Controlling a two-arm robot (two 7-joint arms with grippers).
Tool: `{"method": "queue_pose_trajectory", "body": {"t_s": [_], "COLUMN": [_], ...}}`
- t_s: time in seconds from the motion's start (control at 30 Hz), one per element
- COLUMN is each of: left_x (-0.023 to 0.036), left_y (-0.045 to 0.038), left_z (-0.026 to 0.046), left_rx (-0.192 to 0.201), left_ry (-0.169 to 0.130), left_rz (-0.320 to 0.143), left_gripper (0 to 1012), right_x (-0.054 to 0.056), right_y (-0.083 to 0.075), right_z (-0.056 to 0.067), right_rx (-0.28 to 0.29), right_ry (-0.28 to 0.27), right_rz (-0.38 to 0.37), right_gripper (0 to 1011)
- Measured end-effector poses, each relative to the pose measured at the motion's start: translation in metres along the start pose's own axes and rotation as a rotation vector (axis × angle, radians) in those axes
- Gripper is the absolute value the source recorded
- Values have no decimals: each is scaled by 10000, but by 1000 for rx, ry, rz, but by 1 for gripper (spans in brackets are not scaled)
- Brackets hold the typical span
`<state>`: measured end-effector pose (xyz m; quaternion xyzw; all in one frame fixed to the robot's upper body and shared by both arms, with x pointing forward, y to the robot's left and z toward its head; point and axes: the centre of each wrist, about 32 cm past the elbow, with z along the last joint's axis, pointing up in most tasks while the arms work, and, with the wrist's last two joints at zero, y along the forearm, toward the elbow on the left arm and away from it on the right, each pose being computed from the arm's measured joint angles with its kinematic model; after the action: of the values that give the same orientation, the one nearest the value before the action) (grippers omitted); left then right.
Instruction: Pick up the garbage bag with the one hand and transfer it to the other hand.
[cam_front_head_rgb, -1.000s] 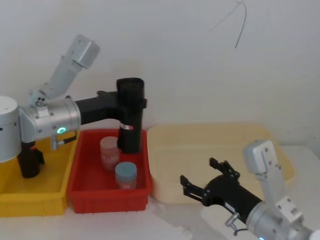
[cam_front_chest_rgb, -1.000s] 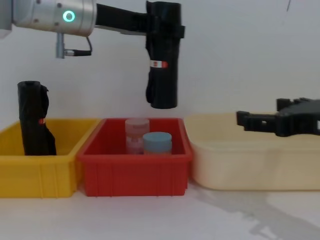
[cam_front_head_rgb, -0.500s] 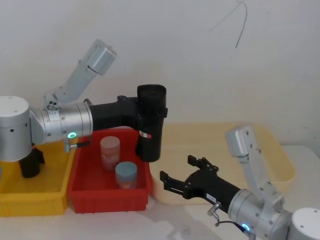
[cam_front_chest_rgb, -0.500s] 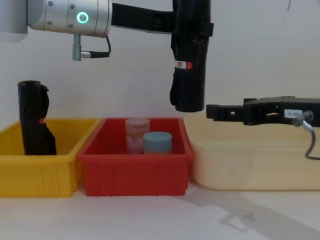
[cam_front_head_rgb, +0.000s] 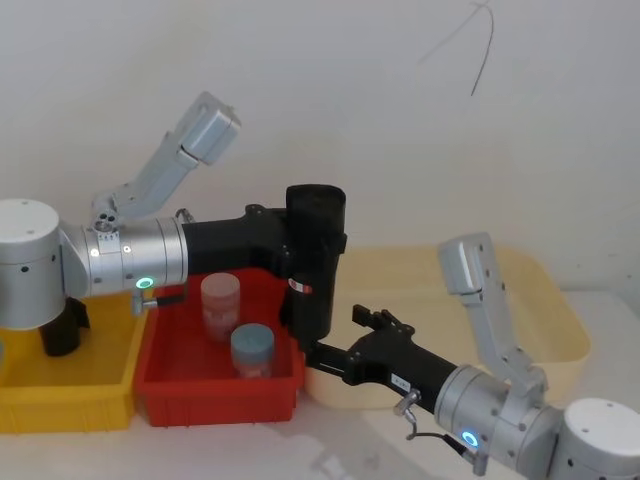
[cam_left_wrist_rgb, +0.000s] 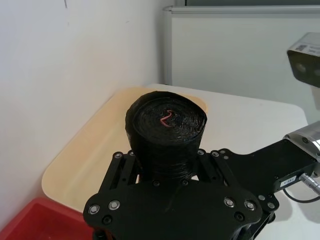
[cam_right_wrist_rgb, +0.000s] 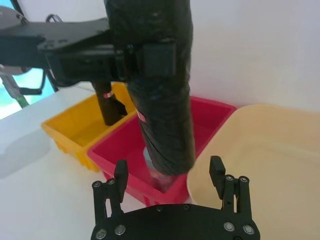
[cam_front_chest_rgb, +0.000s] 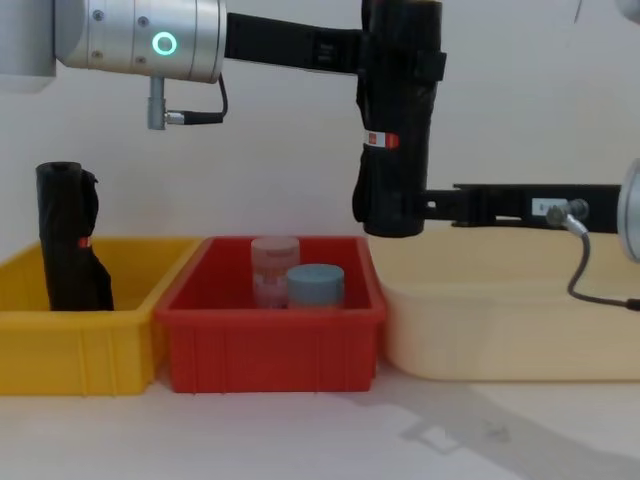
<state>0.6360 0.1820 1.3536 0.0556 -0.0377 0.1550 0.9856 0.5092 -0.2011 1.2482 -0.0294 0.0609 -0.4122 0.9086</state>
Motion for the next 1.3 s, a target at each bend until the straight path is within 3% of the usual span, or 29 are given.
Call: {"method": "queue_pose_trajectory", "body": {"t_s": [0.6,1.3], "left_x": [-13,-16], "left_y": [0,0], "left_z": [-17,-21], "left_rx": [1,1], "left_ry": [-5,-6], "left_rz": [-29,-36], "left_gripper": [441,441], "right_x": [-96,-111], "right_y": [158,407], "right_z": [65,33], "right_rx": [7,7], "right_ry": [50,34], "right_rz": [39,-3], "right_gripper": [1004,980]}}
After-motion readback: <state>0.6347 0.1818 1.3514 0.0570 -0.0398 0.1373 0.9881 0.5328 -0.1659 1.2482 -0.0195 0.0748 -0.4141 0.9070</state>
